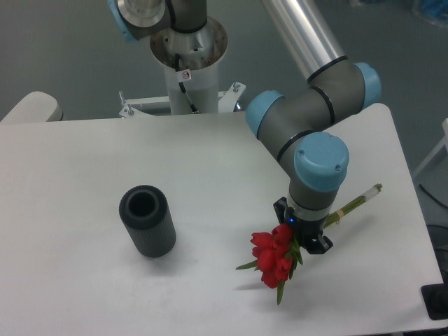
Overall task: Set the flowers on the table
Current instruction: 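Hold the red tulip bunch by the stems in the gripper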
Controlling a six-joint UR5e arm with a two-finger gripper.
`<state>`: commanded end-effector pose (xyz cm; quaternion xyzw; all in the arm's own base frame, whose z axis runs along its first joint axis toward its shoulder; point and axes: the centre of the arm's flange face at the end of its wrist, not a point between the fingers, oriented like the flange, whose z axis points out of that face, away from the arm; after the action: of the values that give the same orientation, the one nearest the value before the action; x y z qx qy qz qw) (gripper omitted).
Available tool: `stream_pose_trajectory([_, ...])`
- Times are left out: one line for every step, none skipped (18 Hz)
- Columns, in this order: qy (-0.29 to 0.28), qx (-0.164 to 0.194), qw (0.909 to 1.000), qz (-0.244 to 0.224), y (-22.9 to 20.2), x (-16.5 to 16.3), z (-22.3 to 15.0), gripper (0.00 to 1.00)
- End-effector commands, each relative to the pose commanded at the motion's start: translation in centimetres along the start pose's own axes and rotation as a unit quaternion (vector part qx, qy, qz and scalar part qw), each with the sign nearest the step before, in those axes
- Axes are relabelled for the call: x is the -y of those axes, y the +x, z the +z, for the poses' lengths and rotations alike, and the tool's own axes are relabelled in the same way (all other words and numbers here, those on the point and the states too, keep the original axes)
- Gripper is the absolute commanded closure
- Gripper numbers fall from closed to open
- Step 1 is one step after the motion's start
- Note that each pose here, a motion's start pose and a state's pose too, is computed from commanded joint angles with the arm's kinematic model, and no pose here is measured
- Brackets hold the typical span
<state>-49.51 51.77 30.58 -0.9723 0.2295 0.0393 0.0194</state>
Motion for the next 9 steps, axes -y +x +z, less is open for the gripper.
stream_pose_trajectory([0.000,-0.001,1.0000,-0.001,0.02,0.00,0.02,0.95])
stream_pose_trajectory([0.000,-0.002,1.0000,-0.001,0.05,-0.01,0.05,0.95])
stream_pose_trajectory([-0.001,-0.001,1.0000,-0.002,0.08,-0.03,-0.01,0.95])
stream_pose_trajectory([-0.005,-0.002,1.0000,0.000,0.29,0.08,0.14,0.95])
stream_pose_trajectory([-0.013,-0.004,0.9999,0.001,0.47,0.00,0.42,0.95])
stream_pose_trajectory([-0.019,-0.006,0.9998,0.001,0.60,-0.13,0.39,0.95])
stream_pose_trajectory([-0.019,-0.005,0.9998,0.001,0.60,-0.14,0.24,0.95])
stream_pose_trajectory([-0.019,-0.005,0.9998,0.001,0.60,-0.14,0.24,0.95])
stream_pose_trajectory([-0.019,-0.006,0.9998,-0.001,0.67,-0.15,0.21,0.95])
